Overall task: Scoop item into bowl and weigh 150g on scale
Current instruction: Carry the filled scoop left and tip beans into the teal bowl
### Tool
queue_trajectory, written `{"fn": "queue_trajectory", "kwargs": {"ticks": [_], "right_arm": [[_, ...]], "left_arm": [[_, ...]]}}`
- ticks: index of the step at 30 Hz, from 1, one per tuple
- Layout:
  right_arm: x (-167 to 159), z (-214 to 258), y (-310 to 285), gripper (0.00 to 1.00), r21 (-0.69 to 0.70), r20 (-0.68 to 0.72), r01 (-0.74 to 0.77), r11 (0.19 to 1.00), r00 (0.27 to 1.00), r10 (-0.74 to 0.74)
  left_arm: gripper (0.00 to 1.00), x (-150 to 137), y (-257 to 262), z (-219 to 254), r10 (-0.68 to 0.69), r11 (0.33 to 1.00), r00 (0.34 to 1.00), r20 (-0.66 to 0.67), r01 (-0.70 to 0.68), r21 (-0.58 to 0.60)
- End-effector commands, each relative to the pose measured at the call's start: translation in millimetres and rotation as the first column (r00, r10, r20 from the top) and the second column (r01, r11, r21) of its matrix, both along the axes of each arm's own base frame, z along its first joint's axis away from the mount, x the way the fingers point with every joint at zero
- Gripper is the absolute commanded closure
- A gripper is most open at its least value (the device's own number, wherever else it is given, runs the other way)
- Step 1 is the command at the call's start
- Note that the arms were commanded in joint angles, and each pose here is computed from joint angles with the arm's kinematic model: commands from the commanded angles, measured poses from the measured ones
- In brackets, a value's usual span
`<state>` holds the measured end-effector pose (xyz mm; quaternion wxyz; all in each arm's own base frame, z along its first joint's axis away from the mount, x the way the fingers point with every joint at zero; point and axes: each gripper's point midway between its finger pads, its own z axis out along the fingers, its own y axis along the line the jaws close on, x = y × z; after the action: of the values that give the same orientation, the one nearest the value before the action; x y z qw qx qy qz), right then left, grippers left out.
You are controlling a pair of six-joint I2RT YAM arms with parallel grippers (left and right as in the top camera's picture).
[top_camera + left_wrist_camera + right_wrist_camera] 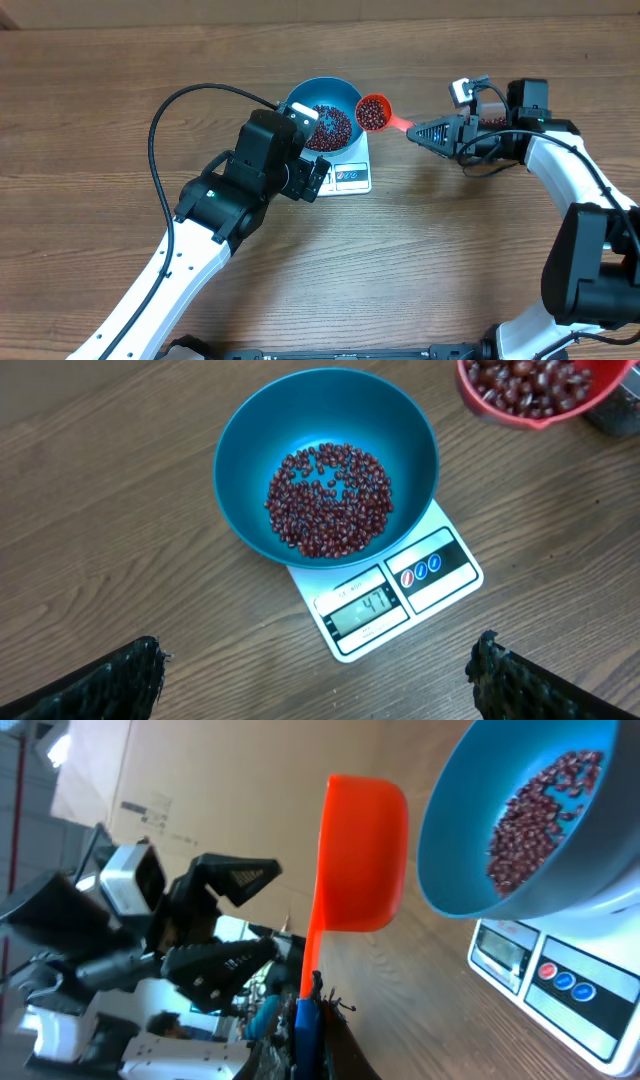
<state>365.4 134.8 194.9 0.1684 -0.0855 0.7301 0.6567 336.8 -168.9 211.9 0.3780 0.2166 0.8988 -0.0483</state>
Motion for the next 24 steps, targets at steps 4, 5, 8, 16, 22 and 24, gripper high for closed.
{"fn": "queue_trajectory", "kwargs": {"ticks": [4, 5, 8, 16, 22, 24], "right_arm": [[9.7, -0.2, 0.4, 0.96, -0.022, -0.016, 0.017, 1.000, 1.000, -0.017], [10.7, 0.4, 0.3, 0.96, -0.023, -0.003, 0.017, 1.000, 1.000, -0.017], [13.8, 1.4, -0.1, 0.96, -0.029, 0.030, 0.020, 0.999, 0.999, -0.019], [20.3, -9.6, 5.9, 0.96, -0.104, 0.055, 0.041, 0.994, 0.998, -0.036], [21.4, -8.9, 26.0, 0.96, -0.121, 0.074, 0.014, 0.993, 0.997, -0.005], [25.9, -13.3, 33.2, 0.96, -0.156, 0.075, 0.028, 0.987, 0.997, -0.016]], "left_arm": [[0.00, -1.7, 0.1, 7.6, -0.010, 1.000, 1.000, 0.018, 0.010, -0.010], [0.01, -1.7, 0.1, 7.6, -0.010, 1.000, 1.000, 0.018, 0.010, -0.010], [0.01, -1.7, 0.1, 7.6, -0.010, 1.000, 1.000, 0.018, 0.010, -0.010], [0.00, -1.7, 0.1, 7.6, -0.010, 1.000, 1.000, 0.018, 0.010, -0.010], [0.00, -1.7, 0.1, 7.6, -0.010, 1.000, 1.000, 0.018, 0.010, -0.010], [0.00, -1.7, 0.1, 7.6, -0.010, 1.000, 1.000, 0.018, 0.010, -0.010]]}}
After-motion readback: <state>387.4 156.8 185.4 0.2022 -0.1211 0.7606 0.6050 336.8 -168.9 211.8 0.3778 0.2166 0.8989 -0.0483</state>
